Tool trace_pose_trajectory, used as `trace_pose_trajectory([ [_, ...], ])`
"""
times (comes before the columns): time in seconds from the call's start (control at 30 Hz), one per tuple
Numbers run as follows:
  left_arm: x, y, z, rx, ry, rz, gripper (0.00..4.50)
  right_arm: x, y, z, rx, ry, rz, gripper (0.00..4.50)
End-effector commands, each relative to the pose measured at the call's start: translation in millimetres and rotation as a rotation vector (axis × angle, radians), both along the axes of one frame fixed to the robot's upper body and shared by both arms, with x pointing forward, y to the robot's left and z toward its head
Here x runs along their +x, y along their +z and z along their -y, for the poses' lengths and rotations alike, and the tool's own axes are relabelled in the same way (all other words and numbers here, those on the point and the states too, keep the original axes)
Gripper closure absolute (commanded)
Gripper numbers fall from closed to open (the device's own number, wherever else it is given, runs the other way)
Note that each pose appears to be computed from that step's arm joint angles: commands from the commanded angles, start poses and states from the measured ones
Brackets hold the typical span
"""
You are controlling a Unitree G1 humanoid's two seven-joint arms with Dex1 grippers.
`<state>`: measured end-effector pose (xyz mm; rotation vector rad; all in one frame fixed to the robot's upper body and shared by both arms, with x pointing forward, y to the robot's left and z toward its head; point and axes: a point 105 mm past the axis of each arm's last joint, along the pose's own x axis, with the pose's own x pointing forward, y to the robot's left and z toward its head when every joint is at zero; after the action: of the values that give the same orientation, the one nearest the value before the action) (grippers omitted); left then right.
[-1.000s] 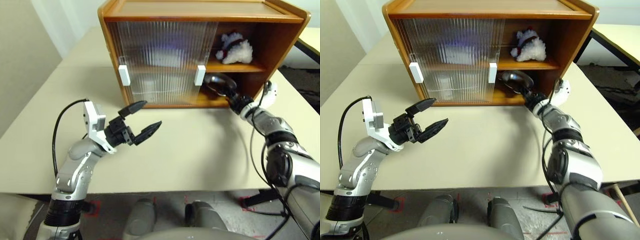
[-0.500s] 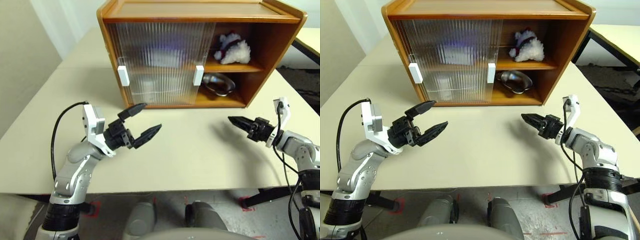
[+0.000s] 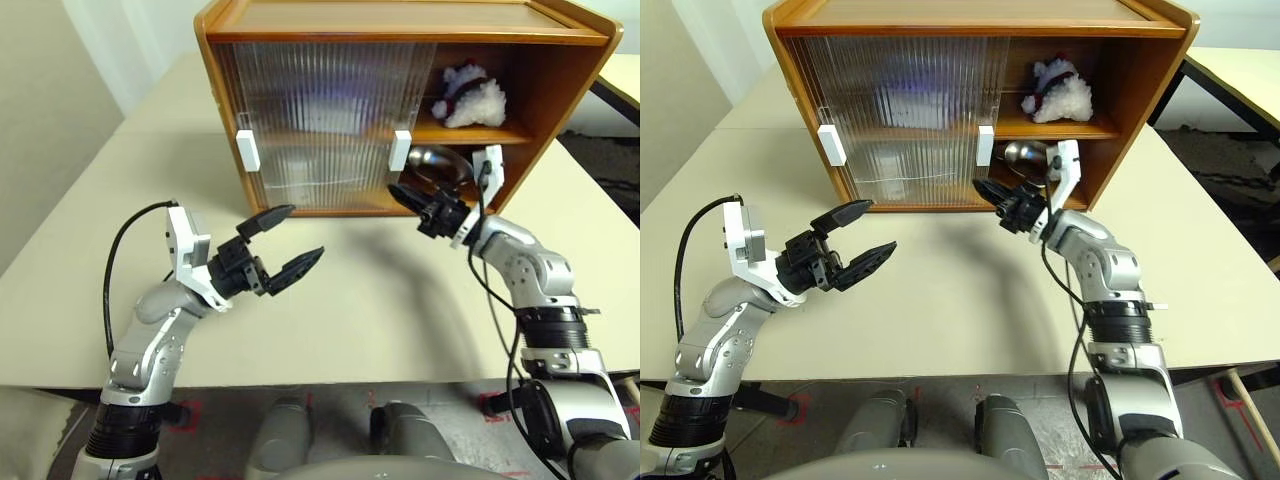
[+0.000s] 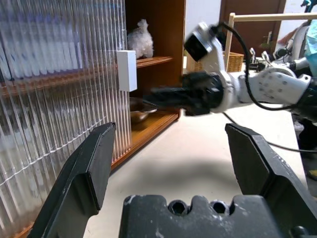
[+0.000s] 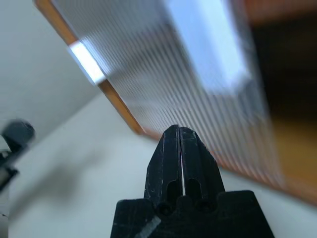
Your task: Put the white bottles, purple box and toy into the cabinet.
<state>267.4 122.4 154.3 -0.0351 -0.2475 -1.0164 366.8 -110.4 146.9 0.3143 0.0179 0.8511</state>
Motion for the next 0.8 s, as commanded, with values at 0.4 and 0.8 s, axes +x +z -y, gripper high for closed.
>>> trace_pose_trajectory([
  [0.4, 1, -7, 2, 0.003, 0.012, -0.013, 0.0, 30, 17, -10, 0.038, -0.181, 0.072, 4.47],
  [0.8, 2, -8, 4, -0.003, 0.009, -0.017, 0.0, 40, 31, 26, 0.027, -0.401, 0.166, 4.47],
])
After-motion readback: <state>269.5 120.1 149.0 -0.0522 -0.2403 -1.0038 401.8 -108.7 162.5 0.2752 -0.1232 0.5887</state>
